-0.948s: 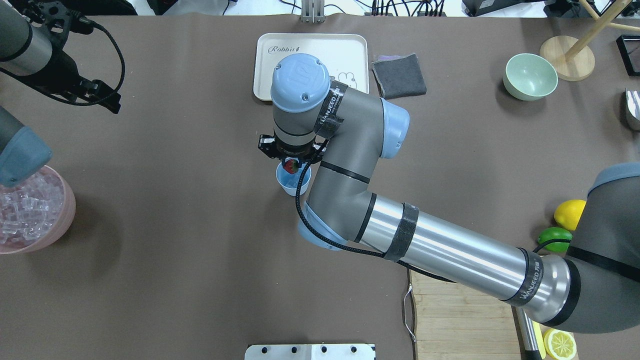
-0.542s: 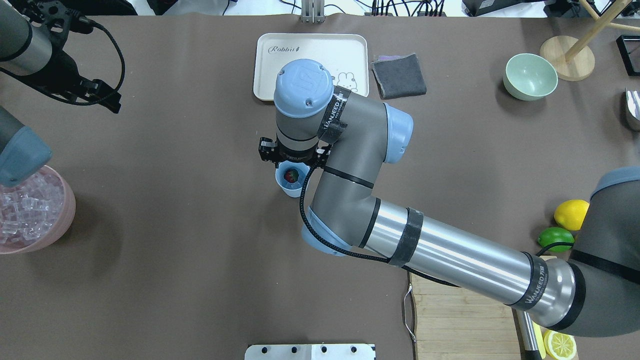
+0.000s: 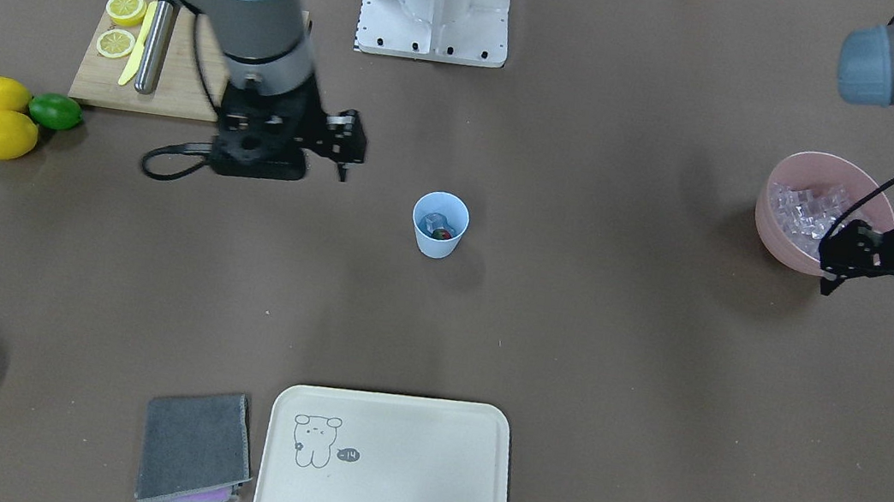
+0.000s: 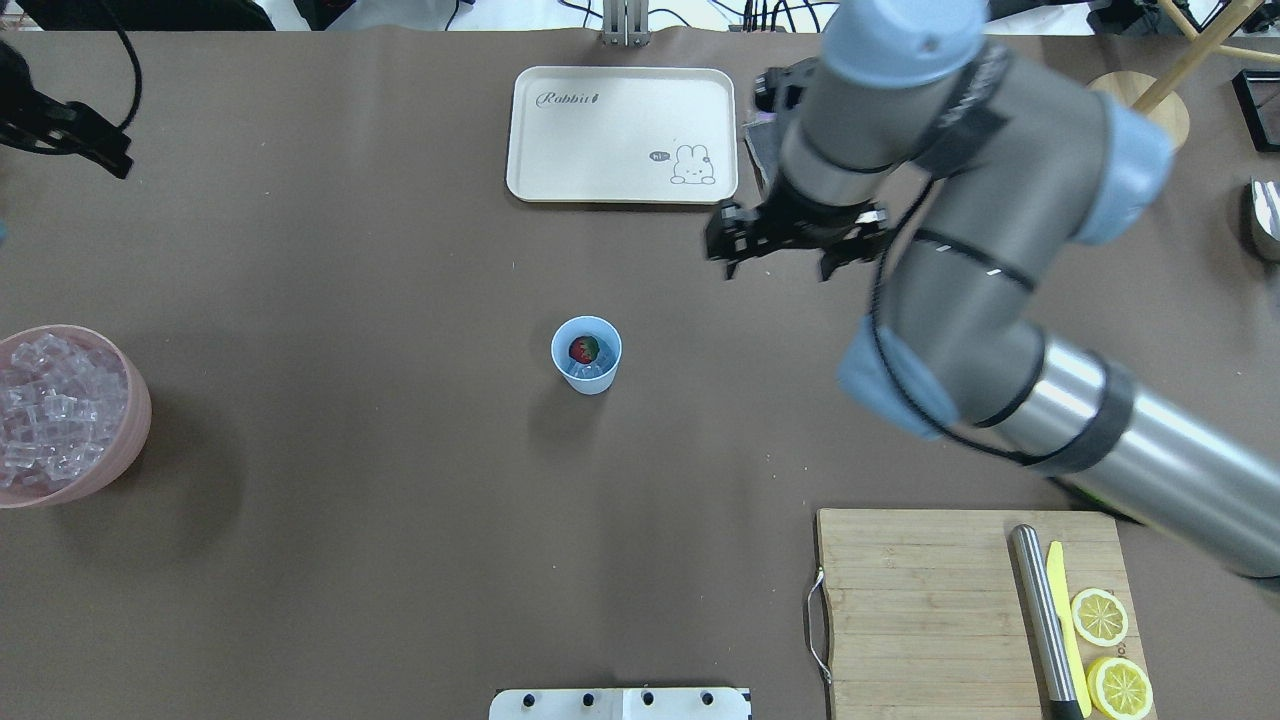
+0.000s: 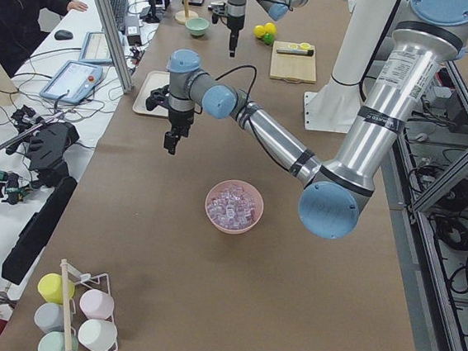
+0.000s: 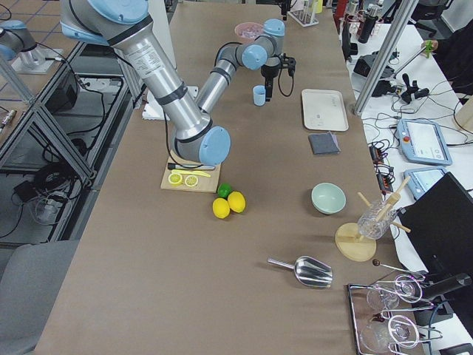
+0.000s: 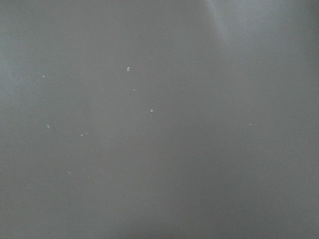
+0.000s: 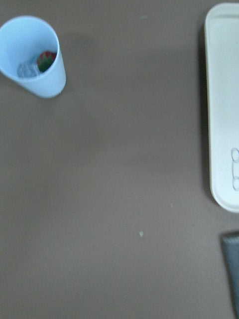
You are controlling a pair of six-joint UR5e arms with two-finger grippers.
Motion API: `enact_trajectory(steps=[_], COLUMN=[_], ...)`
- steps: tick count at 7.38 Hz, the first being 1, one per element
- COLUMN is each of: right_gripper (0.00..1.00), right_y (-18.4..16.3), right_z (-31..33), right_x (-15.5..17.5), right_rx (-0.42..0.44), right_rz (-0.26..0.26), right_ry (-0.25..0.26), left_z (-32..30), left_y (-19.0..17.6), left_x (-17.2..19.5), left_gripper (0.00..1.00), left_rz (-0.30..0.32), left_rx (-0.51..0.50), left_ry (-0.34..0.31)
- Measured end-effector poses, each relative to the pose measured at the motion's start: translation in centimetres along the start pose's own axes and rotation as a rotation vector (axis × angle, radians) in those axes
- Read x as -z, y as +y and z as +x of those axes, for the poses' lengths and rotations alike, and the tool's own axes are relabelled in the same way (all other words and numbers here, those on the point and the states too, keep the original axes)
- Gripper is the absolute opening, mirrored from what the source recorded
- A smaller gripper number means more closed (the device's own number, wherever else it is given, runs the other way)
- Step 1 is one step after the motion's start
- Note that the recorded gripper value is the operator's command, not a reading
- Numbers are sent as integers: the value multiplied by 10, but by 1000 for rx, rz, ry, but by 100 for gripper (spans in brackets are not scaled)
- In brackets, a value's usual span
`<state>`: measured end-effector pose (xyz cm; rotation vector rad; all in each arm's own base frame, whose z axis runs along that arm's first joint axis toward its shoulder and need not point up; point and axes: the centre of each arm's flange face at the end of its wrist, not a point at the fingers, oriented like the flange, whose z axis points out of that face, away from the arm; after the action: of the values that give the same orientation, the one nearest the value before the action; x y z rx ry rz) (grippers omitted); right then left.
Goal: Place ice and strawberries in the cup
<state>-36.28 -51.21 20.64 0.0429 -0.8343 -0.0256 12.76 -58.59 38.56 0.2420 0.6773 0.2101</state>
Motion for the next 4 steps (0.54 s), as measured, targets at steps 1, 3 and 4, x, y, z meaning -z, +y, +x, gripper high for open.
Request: enact_trajectory(steps=[1,3,4], right_gripper=[100,100,100], right_y=[-17,-23,-15], right_z=[94,278,370], right_x=[20,42,55], right_rx=[55,166,208], right_rz=[-3,-18,-28], right_ry=[17,85,111], left_z=[-42,-132,-170], left_y=[7,49,78], left_x=[13,22,20], left_gripper=[97,97,97], left_rz=[-17,-46,-59], left_rx=[-14,-16,-35], left_ry=[2,34,35])
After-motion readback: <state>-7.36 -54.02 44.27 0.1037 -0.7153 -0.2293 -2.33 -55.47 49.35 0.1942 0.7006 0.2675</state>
